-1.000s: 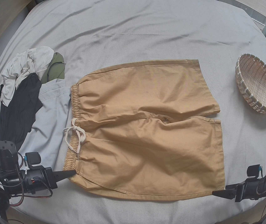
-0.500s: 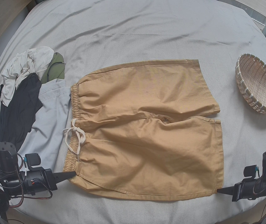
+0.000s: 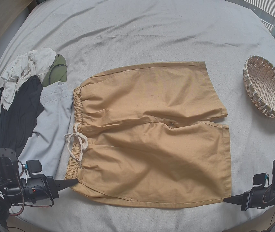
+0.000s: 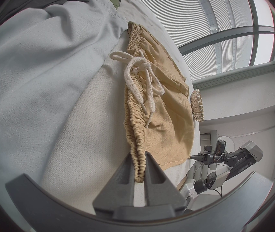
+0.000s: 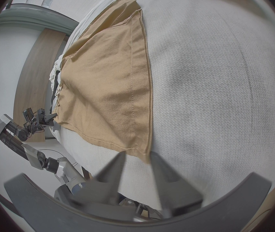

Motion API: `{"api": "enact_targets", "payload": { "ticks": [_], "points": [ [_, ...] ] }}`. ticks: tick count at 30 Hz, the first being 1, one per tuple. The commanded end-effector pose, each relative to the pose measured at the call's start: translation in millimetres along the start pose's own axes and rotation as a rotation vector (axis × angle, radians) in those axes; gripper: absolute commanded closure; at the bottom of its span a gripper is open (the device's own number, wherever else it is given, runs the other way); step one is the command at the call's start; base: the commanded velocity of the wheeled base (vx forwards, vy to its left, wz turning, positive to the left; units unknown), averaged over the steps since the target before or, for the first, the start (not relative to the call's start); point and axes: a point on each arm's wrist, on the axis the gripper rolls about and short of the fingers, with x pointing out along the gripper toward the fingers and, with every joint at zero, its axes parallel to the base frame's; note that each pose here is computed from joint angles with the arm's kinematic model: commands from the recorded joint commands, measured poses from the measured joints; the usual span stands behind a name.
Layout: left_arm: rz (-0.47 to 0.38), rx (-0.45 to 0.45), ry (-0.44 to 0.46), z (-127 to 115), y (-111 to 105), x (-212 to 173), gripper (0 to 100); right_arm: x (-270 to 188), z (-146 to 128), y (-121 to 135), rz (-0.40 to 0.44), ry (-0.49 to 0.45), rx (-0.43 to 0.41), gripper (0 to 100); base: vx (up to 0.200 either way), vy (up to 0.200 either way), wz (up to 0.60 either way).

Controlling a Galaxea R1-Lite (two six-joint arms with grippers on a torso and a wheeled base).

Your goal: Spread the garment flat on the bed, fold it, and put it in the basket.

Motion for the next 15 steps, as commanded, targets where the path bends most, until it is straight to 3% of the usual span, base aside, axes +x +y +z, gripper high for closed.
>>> {"api": "enact_targets", "payload": {
  "ticks": [1,12,13,15],
  "points": [
    [0.002,-0.003,0.003,-1.2,0.4,-0.6,100,1.7,3.5,2.4,0.012,-0.004,-0.012,0,0.000,0.000,0.00],
    [0.004,-0.006,0.008,-3.2,0.6,-1.3,100,9.3,10.5,4.8,0.024,0.003,-0.026,0,0.000,0.000,0.00],
    [0.004,-0.006,0.008,-3.2,0.6,-1.3,100,10.8,10.5,4.2,0.023,0.007,-0.024,100,0.000,0.000,0.00],
    [0.004,-0.007,0.009,-3.6,0.7,-1.4,100,13.5,10.5,3.2,0.021,0.013,-0.023,100,0.000,0.000,0.00]
  ]
}}
